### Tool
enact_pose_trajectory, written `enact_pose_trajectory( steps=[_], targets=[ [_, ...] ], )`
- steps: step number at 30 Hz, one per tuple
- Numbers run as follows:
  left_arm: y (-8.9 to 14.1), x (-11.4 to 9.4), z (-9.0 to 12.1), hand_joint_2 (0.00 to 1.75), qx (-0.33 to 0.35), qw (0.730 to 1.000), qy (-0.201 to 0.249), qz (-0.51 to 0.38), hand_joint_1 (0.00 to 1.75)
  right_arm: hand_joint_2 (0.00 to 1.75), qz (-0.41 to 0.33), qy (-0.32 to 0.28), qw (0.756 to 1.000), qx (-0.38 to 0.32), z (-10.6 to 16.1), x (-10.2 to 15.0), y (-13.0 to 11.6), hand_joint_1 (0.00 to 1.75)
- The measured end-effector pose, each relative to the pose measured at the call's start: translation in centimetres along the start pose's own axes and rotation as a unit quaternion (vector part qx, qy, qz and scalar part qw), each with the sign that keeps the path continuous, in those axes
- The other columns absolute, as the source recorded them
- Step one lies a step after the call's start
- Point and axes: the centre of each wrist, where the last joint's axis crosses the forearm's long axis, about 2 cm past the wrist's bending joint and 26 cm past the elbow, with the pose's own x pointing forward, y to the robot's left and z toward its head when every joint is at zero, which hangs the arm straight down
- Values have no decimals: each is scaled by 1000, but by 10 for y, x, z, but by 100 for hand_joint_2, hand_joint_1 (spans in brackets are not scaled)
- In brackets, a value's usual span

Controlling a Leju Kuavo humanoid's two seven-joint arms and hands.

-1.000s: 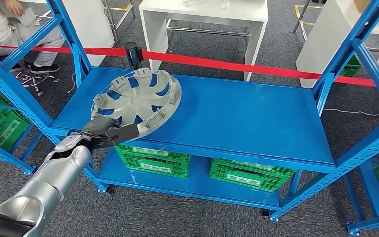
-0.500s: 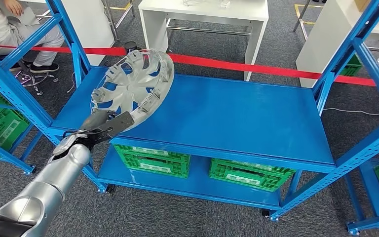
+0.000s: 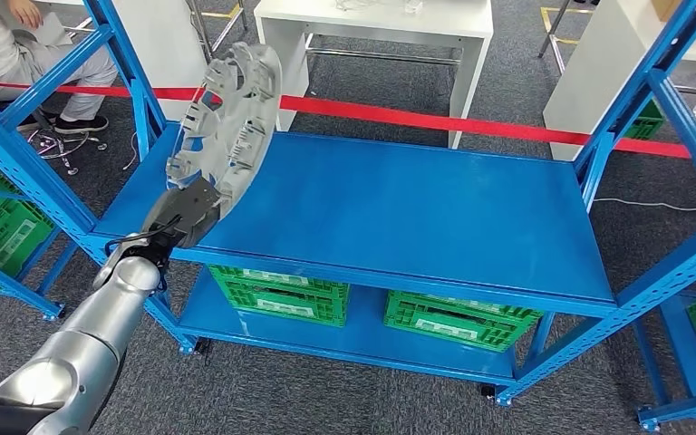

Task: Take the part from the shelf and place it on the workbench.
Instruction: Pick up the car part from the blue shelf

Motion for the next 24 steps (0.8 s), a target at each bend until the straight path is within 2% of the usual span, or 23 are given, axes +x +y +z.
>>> enact_pose_trajectory(
  steps=[3,6,11,17,24],
  targets=[
    [4,1,-1,175,41,998,-22,-35,175,175,0,3,1000,-1,0,-1,-1,0],
    [8,5,-2,175,83,988,-38,-127,175,175,1,4,1000,-2,0,-2,-1,0],
    [8,19,-5,175,117,941,-66,-310,175,175,1,4,1000,-2,0,-1,-1,0],
    [8,40,-13,175,100,866,-111,-476,175,175,-4,0,1000,0,0,-2,-1,0],
    [17,54,-20,175,57,821,-136,-552,175,175,-6,-6,1000,0,0,-2,-2,0]
  ],
)
